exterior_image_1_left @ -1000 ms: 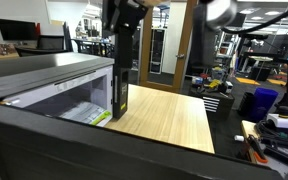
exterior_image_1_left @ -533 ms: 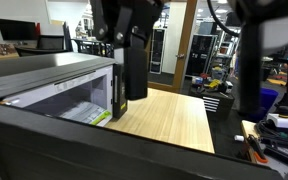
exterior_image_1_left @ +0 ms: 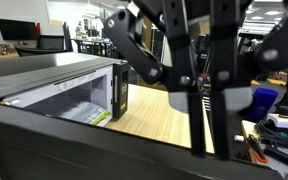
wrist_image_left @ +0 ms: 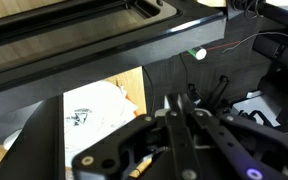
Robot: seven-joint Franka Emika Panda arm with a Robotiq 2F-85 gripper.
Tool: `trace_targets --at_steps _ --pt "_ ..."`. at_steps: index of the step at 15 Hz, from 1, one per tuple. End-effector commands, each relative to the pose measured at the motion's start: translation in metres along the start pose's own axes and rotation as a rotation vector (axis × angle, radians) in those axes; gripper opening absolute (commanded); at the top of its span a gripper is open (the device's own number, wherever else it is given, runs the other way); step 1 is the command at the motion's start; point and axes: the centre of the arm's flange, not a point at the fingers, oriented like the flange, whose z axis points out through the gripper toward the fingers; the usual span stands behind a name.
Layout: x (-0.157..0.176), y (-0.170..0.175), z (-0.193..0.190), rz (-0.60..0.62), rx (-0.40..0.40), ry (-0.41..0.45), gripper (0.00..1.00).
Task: Close the microwave door
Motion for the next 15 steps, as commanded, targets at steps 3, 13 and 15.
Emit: trace_targets --at_steps 3,13,15 --pt "-0.018 -0.014 0.035 -0.052 0.096 0.032 0.00" --pt "-0.059 0.001 0.049 -0.014 -0.047 -0.070 0.00" --pt "-0.070 0.008 0.045 0.006 -0.104 -0.088 0.00"
